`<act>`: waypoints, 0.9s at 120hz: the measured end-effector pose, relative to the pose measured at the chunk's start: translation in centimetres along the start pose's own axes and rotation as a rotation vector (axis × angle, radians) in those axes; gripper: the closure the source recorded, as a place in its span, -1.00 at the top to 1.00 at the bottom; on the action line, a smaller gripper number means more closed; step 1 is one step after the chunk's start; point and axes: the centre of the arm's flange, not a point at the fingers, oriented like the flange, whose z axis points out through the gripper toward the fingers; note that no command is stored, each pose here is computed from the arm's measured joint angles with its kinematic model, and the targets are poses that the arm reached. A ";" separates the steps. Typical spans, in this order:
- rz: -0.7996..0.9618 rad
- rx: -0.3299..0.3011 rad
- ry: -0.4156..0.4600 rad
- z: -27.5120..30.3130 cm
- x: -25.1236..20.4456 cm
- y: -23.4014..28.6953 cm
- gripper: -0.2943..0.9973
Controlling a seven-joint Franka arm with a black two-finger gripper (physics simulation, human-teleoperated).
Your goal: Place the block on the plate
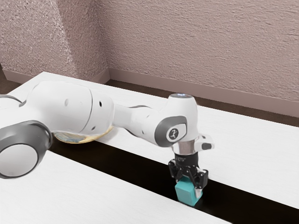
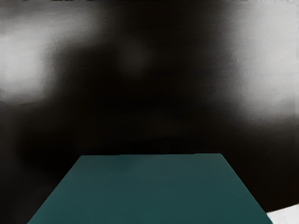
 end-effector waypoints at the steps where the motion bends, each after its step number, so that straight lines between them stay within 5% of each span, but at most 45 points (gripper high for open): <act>1: 0.000 0.000 0.001 -0.1 0.0 0.0 0.10; 41: -0.077 0.001 0.100 -8.1 -1.3 -5.0 0.10; 108: -0.328 0.070 0.188 -17.3 -1.0 -23.7 0.11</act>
